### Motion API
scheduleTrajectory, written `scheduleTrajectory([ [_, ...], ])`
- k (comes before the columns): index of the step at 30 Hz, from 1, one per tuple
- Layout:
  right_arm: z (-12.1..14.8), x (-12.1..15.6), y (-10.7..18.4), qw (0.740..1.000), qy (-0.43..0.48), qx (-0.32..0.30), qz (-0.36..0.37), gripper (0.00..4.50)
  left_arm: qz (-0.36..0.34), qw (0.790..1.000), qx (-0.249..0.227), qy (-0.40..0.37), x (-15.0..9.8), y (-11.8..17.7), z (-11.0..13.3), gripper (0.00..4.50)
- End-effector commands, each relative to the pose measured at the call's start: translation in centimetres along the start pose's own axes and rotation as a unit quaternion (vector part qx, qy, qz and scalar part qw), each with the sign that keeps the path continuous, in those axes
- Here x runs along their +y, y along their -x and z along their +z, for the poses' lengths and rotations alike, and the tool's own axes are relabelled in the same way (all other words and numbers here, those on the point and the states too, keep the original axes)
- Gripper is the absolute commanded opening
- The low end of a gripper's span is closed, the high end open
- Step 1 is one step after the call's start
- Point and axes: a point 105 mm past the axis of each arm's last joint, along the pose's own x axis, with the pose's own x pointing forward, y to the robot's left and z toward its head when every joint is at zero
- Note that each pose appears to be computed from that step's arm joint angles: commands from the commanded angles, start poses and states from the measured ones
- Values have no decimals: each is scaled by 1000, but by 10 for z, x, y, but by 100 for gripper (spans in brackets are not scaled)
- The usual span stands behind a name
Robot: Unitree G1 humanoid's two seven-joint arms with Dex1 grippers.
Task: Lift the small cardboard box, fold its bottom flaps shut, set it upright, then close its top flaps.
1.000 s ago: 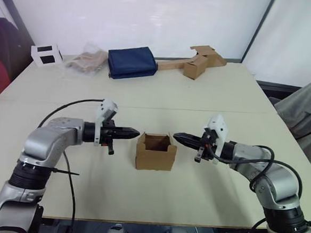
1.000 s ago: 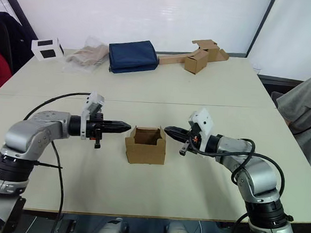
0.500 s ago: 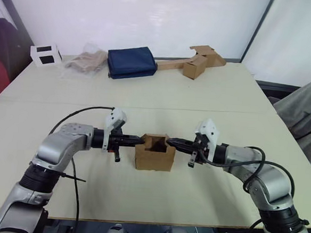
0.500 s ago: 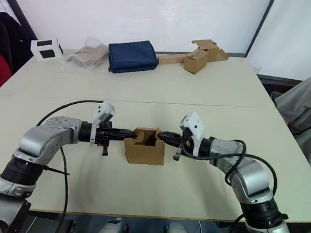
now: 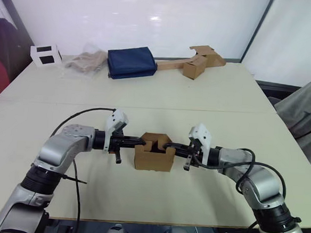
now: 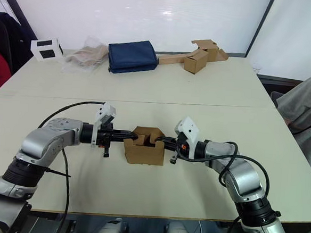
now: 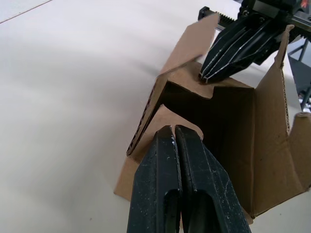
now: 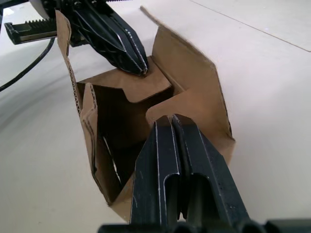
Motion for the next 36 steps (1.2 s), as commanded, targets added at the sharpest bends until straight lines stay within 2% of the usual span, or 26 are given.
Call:
scheduleTrajectory([
  [1, 9, -1, -1, 1000, 22, -11, -1, 0, 3, 1000, 4, -3, -1, 0, -2, 6],
  [17, 14, -3, -1, 998, 58, 5, 4, 0, 47, 999, -20, -18, 10, 7, 10, 6],
  [24, 33, -4, 5, 998, 63, -21, 8, 0, 1, 998, -63, 21, 6, 24, 31, 6],
  [29, 58, -3, 19, 997, 23, -69, 18, 0, -21, 998, -54, 39, 7, 38, 30, 6],
  [33, 72, -1, 31, 996, 11, -80, 23, 0, 10, 997, -55, 44, 23, 38, 26, 6],
  [36, 76, 15, 31, 996, 18, -66, 53, 0, 55, 997, -43, 40, 46, 31, 16, 6],
])
